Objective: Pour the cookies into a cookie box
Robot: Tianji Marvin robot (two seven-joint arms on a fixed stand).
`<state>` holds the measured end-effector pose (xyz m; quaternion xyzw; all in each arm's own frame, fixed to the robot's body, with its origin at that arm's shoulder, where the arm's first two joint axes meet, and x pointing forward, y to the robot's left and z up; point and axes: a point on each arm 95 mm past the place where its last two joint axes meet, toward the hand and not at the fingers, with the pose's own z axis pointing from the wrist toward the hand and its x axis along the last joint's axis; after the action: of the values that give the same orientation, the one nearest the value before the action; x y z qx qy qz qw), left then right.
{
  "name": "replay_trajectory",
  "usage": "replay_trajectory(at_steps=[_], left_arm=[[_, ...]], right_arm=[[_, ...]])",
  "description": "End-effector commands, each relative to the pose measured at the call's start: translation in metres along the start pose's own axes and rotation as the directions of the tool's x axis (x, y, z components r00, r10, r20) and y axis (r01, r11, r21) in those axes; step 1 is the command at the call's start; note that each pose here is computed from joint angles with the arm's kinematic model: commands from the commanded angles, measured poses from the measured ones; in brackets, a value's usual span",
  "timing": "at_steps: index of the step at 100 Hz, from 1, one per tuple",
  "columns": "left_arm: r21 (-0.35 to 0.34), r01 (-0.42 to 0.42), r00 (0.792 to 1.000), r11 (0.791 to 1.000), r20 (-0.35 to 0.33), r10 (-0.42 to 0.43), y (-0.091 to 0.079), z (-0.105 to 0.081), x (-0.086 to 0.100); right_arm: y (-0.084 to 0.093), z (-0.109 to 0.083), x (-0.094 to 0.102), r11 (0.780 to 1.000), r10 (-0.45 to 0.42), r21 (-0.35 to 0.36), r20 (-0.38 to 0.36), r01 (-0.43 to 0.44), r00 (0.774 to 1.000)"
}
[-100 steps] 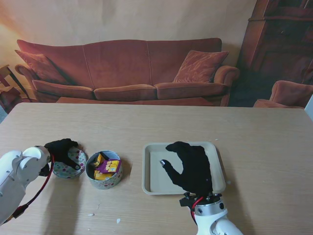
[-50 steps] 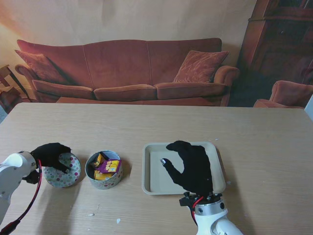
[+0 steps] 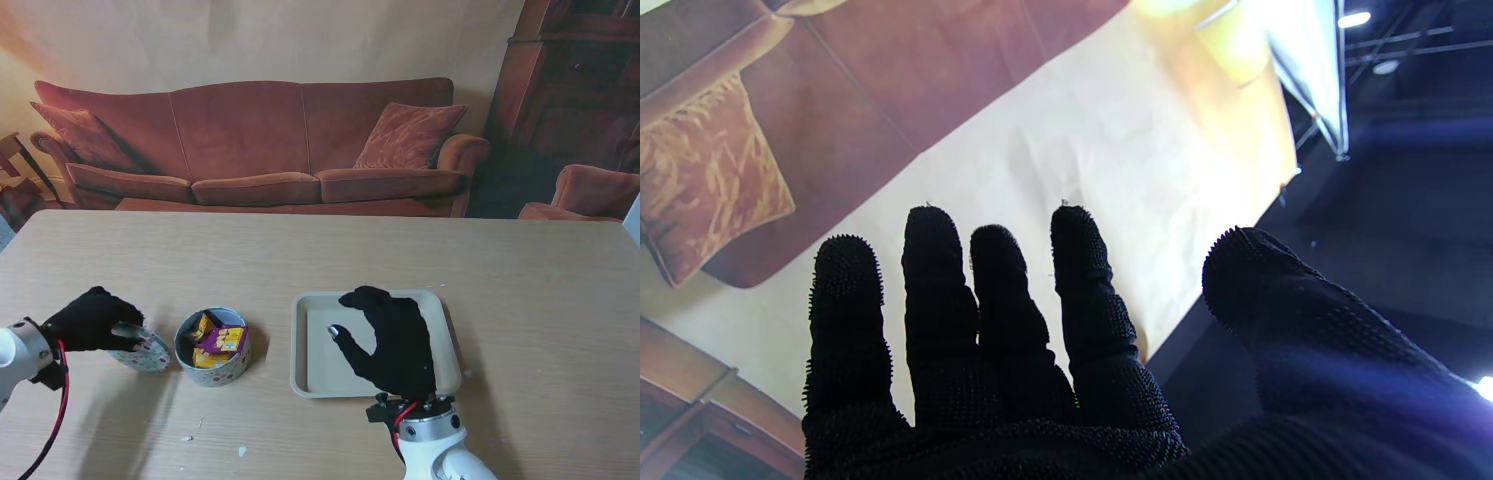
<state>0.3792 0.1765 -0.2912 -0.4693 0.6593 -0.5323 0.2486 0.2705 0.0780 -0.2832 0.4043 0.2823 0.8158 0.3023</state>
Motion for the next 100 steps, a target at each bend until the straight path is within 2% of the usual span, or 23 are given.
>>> replay_trajectory(at_steps=[1, 23, 41, 52, 61, 70, 79, 100], left_arm=[[0.018, 0.020, 0.999, 1.000, -0.036, -0.020, 0.000, -0.005, 0.013], [0.087, -0.019, 0.987, 0.996, -0.158, 0.032, -0.012, -0.014, 0.042], [0.069, 0.009, 0.974, 0.998, -0.227, 0.007, -0.013, -0.012, 0.064], [0.077, 0.001, 0.964, 0.997, -0.266, 0.019, -0.015, -0.008, 0.077], [0.066, 0.010, 0.955, 0.998, -0.295, 0.010, -0.016, -0.001, 0.089], [0.064, -0.030, 0.950, 0.998, -0.309, 0.048, -0.018, 0.011, 0.097], [0.047, -0.016, 0.948, 0.999, -0.316, 0.030, -0.017, 0.023, 0.105], [0.033, 0.018, 0.957, 0.999, -0.290, -0.007, -0.016, 0.048, 0.111]], right_arm=[[-0.001, -0.001, 0.004, 1.000, 0.011, 0.007, 0.002, -0.011, 1.000], [-0.002, -0.002, 0.004, 1.000, 0.014, 0.018, -0.001, -0.014, 1.000], [-0.001, -0.003, 0.005, 1.000, 0.021, 0.021, 0.000, -0.021, 1.000], [-0.001, -0.003, 0.005, 0.999, 0.029, 0.017, 0.005, -0.029, 1.000], [-0.002, -0.003, 0.005, 0.999, 0.038, 0.024, 0.010, -0.038, 0.999], [-0.003, -0.003, 0.005, 0.999, 0.039, 0.034, 0.008, -0.039, 0.999], [-0.004, -0.003, 0.005, 0.998, 0.042, 0.046, 0.007, -0.043, 0.999], [-0.006, -0.003, 0.005, 0.996, 0.055, 0.063, 0.010, -0.055, 0.998]])
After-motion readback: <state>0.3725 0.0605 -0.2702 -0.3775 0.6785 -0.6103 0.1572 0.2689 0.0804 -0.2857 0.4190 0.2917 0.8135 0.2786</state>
